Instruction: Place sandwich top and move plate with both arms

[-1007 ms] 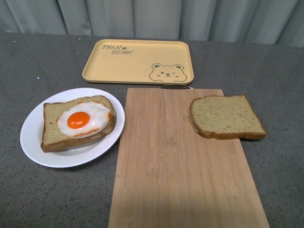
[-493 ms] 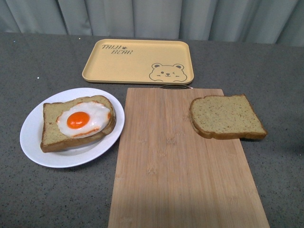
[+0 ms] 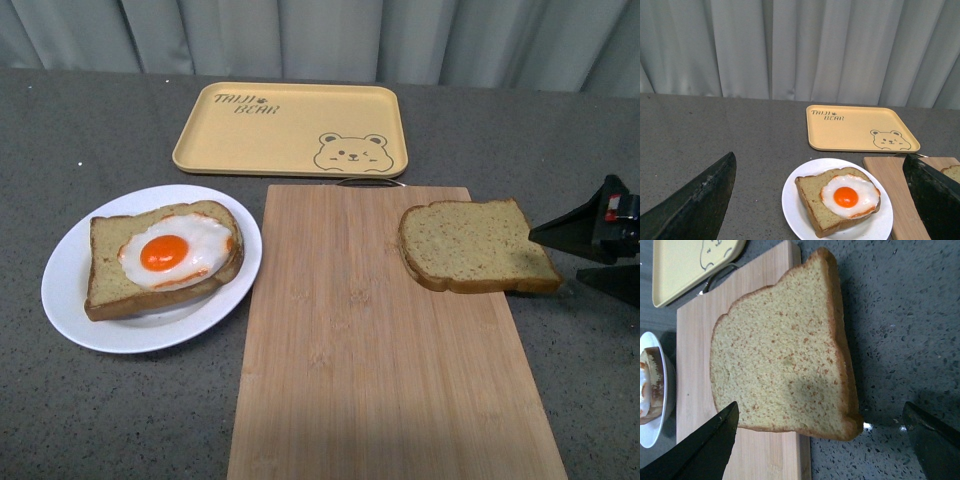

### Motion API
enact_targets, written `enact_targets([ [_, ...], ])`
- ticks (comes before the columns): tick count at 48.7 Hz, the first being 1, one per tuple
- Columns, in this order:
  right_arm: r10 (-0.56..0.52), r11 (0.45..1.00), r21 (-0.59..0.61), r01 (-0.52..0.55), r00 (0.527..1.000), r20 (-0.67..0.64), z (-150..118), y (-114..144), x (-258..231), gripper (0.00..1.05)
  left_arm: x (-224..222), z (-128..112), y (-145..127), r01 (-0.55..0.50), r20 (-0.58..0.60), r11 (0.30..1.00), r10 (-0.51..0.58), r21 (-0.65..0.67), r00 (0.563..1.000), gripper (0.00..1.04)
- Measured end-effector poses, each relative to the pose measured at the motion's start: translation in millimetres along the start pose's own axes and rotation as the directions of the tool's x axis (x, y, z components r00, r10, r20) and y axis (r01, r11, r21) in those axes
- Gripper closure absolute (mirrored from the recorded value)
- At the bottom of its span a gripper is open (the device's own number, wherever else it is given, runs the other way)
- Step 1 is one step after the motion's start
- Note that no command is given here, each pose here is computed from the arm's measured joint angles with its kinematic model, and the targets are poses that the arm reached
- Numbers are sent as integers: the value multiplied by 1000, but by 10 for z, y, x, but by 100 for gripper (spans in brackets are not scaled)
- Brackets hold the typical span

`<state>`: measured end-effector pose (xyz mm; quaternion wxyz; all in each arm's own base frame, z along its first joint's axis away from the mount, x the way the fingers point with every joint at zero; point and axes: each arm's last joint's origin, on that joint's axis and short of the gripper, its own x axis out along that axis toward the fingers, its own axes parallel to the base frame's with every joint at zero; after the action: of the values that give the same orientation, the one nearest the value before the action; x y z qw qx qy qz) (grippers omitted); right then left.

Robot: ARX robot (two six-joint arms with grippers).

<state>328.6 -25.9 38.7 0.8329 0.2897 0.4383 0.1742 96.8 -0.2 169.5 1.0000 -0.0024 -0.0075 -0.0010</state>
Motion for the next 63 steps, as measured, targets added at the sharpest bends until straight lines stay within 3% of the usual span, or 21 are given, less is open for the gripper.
enact_targets([
  [7,9,1000,29,-8,999,-43,-46,-19,173,10,0,0,0,0,0,1000,0,0,1000,7],
  [13,-12,999,42,14,999,-49,5,-9,283,35,0,0,0,0,0,1000,0,0,1000,7],
  [30,-10,997,82,14,999,-51,27,-15,297,84,0,0,0,0,0,1000,0,0,1000,7],
  [37,10,997,78,-7,999,-42,46,29,243,100,0,0,0,0,0,1000,0,0,1000,7],
  [42,52,996,74,-50,998,-20,74,96,152,102,0,0,0,0,0,1000,0,0,1000,7],
  [54,320,947,-44,-318,945,68,301,586,-156,102,0,0,0,0,0,1000,0,0,1000,7],
  [63,450,887,-93,-452,892,-39,291,1109,190,102,0,0,0,0,0,1000,0,0,1000,7],
])
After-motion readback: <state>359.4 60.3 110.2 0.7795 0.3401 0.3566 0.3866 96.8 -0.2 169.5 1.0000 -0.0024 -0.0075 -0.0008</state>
